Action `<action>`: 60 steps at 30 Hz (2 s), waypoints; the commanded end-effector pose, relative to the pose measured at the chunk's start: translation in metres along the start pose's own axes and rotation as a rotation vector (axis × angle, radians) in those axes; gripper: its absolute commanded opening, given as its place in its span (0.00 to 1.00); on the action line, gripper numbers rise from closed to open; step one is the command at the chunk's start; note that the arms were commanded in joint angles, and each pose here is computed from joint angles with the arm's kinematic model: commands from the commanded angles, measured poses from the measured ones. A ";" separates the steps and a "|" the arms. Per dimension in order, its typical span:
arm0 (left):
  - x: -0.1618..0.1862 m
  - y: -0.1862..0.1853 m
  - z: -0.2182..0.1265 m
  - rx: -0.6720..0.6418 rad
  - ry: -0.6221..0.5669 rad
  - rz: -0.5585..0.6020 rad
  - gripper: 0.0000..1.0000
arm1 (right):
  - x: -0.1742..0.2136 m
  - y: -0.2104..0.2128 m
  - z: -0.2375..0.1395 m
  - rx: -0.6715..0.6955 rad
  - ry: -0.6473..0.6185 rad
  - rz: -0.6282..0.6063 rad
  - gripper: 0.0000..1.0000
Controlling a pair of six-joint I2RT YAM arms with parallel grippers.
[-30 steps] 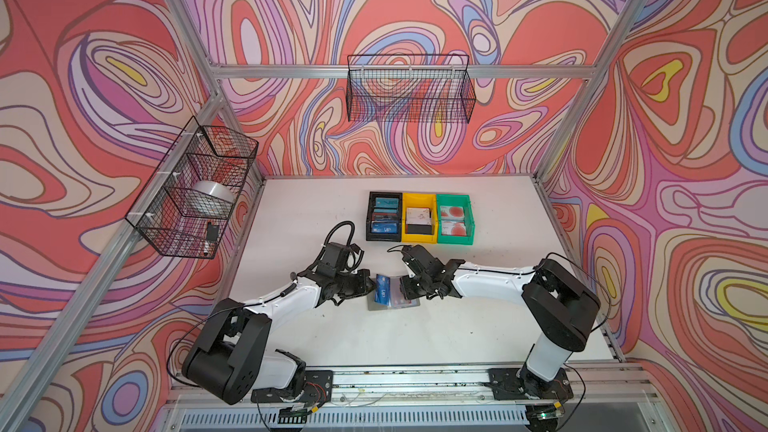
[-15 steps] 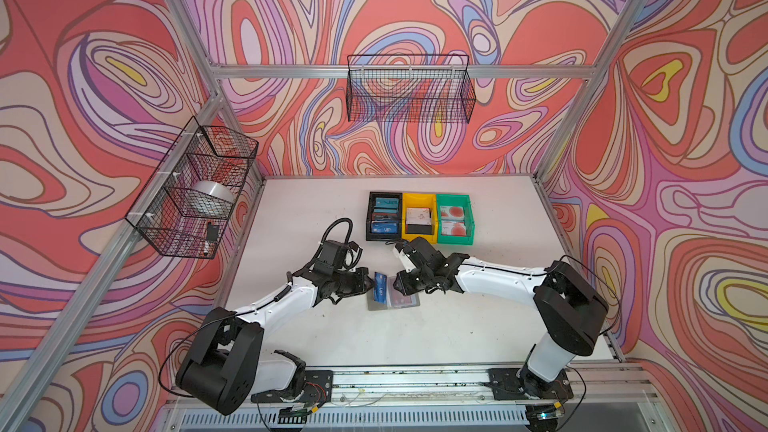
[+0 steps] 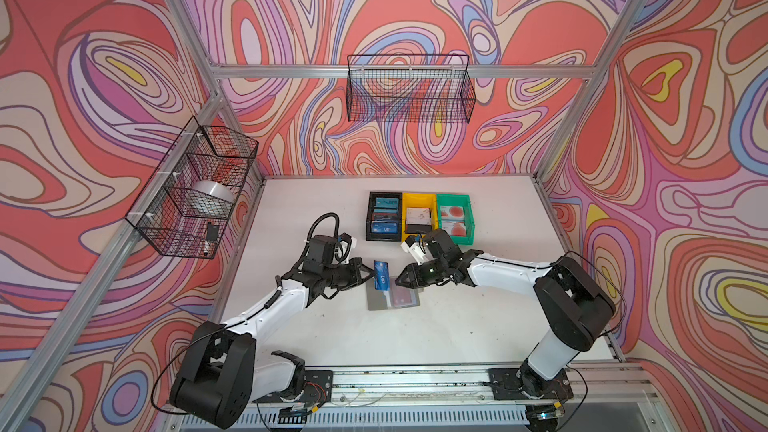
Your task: Take the credit cards out of the card holder
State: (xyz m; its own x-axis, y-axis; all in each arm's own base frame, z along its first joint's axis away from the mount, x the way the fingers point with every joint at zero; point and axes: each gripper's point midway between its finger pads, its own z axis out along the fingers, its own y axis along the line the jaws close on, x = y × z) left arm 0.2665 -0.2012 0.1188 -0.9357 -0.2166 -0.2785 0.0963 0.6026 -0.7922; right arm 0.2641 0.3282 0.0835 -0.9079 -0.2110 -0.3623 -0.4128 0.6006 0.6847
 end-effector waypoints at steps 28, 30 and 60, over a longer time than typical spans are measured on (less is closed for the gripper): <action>-0.002 -0.017 -0.010 0.109 -0.053 -0.009 0.00 | -0.028 0.025 -0.025 -0.234 -0.041 -0.024 0.39; -0.002 -0.018 -0.010 0.112 -0.054 -0.011 0.00 | -0.028 0.025 -0.025 -0.241 -0.034 -0.028 0.38; 0.004 -0.001 0.003 0.098 -0.030 -0.056 0.00 | -0.033 0.042 -0.010 -0.454 0.009 -0.025 0.29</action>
State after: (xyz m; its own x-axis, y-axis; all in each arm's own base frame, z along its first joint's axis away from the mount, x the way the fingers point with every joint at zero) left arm 0.2702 -0.2065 0.1321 -0.9194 -0.2759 -0.2802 0.1087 0.5065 -0.8554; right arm 0.2823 0.3490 0.1242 -0.9108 -0.2032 -0.3593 -0.4039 0.2593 0.8773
